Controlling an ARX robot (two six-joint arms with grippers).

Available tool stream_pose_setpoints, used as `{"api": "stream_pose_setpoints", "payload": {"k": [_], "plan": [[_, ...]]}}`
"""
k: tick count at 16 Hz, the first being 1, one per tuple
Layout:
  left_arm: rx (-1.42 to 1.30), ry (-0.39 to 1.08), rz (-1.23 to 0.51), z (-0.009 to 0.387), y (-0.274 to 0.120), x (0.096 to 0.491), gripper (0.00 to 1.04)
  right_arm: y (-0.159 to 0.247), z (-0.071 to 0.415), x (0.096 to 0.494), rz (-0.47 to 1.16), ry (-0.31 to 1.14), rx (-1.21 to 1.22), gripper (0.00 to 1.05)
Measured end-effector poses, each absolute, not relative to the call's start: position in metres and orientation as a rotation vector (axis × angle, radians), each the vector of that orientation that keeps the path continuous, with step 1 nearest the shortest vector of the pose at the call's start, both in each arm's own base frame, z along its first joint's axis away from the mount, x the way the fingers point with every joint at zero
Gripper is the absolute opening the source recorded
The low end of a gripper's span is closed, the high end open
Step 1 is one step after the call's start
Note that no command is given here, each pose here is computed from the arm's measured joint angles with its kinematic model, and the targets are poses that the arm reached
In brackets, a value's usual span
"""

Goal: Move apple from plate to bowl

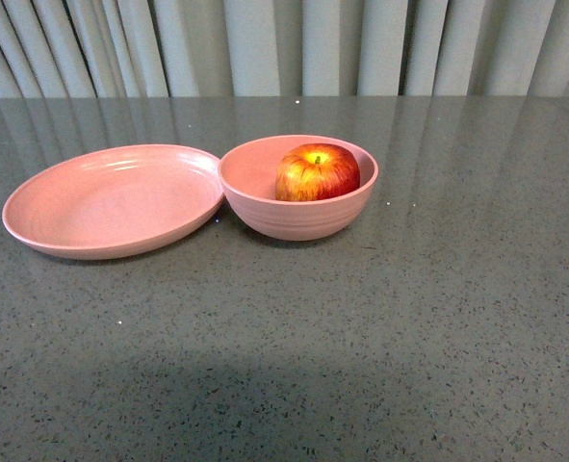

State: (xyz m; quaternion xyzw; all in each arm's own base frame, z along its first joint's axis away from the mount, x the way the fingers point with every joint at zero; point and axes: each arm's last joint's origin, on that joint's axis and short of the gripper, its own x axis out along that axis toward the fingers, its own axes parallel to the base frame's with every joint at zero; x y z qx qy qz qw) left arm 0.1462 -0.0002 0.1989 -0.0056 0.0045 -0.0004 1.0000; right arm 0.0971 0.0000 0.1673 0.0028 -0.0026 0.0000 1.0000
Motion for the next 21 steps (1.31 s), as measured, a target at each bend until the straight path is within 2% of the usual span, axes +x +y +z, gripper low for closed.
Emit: {"api": "stream_pose_setpoints", "payload": {"k": [11,21], "plan": [[-0.011,-0.023,-0.001,0.174,0.000,0.119,0.01,0.000,0.167,0.097,0.000,-0.005,0.006,0.98],[-0.011,0.019,0.000,0.166,0.000,0.098,0.01,0.000,0.167,0.097,0.000,-0.005,0.006,0.98]]}}
